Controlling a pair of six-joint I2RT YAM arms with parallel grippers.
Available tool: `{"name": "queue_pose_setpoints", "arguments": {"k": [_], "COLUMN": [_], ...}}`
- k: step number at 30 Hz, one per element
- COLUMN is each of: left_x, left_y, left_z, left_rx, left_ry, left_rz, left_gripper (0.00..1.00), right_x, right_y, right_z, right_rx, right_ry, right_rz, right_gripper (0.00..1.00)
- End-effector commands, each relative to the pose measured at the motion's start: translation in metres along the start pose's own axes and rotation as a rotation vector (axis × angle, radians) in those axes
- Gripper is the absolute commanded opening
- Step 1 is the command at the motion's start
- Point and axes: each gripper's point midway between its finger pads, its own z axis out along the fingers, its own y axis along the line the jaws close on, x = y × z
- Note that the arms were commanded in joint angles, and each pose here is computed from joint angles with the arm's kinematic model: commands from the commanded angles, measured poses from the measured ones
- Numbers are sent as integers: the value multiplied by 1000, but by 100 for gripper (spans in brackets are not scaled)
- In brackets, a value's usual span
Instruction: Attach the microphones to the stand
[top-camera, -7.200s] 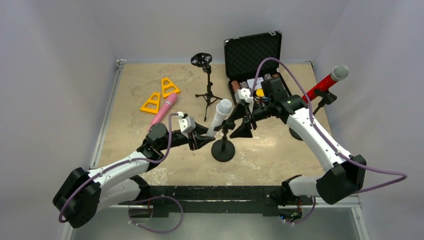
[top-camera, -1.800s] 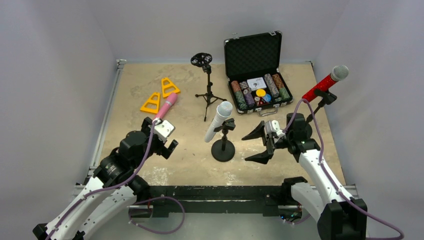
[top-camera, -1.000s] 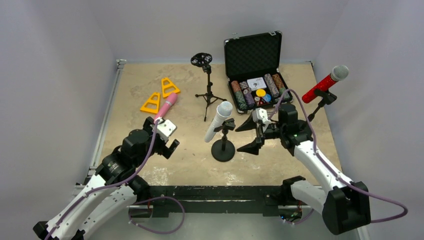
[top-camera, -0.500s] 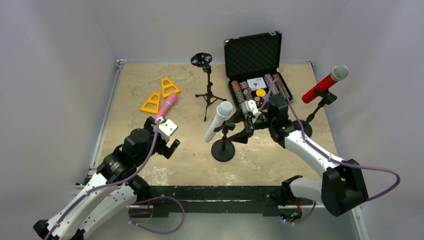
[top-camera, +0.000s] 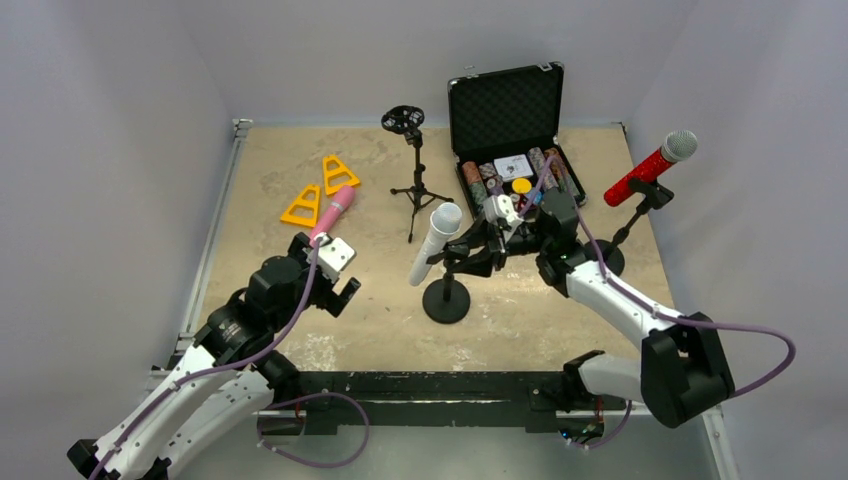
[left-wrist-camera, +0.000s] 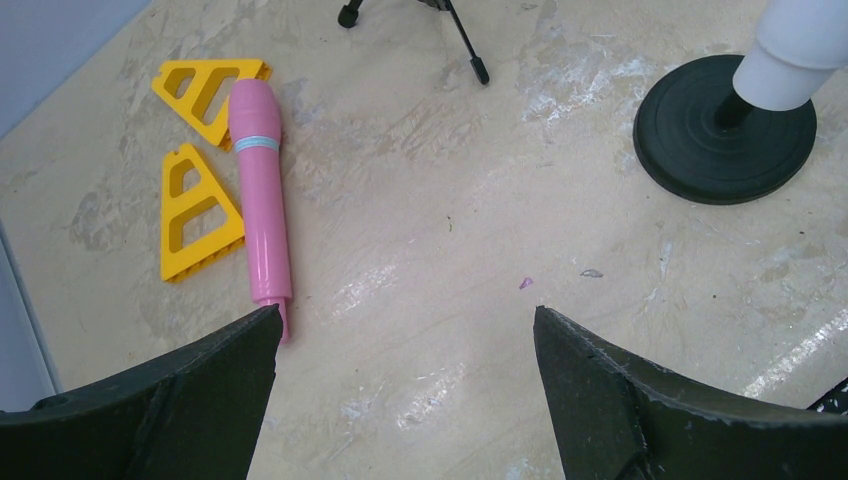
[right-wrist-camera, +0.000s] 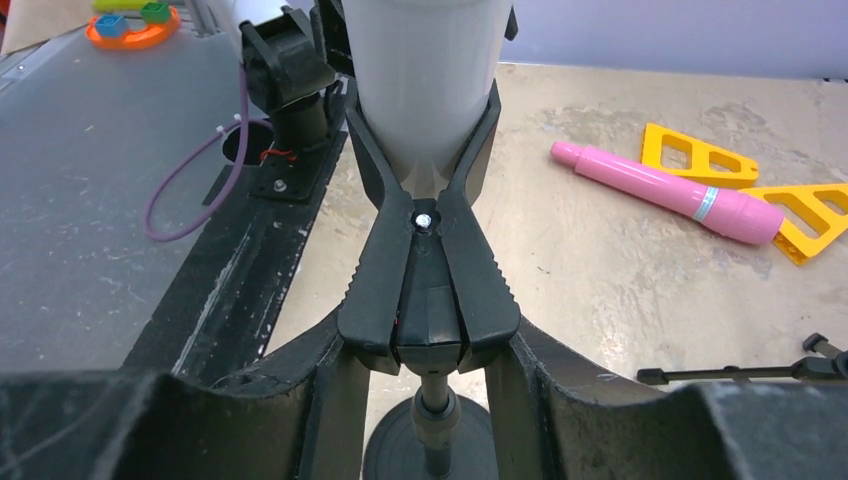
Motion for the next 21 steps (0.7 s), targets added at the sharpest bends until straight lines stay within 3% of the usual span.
{"name": "queue_pose_setpoints", "arguments": {"k": [1, 11, 21], "left_x": [-7, -11, -14], "left_y": [6, 4, 1], "left_z": [0, -3, -4], "left_rx": [-25, -15, 4], "left_ry": [-32, -57, -75], "left_rz": [11, 8, 6], "left_gripper": [99, 99, 99], "right_x": [0, -14, -27], "right_y": [14, 20, -51], "right_z": [-6, -79, -159], "right_rx": [-9, 228, 704], "right_ry": [22, 108, 165], "right_rz": [-23, -54, -115], "right_gripper": [10, 4, 3]}}
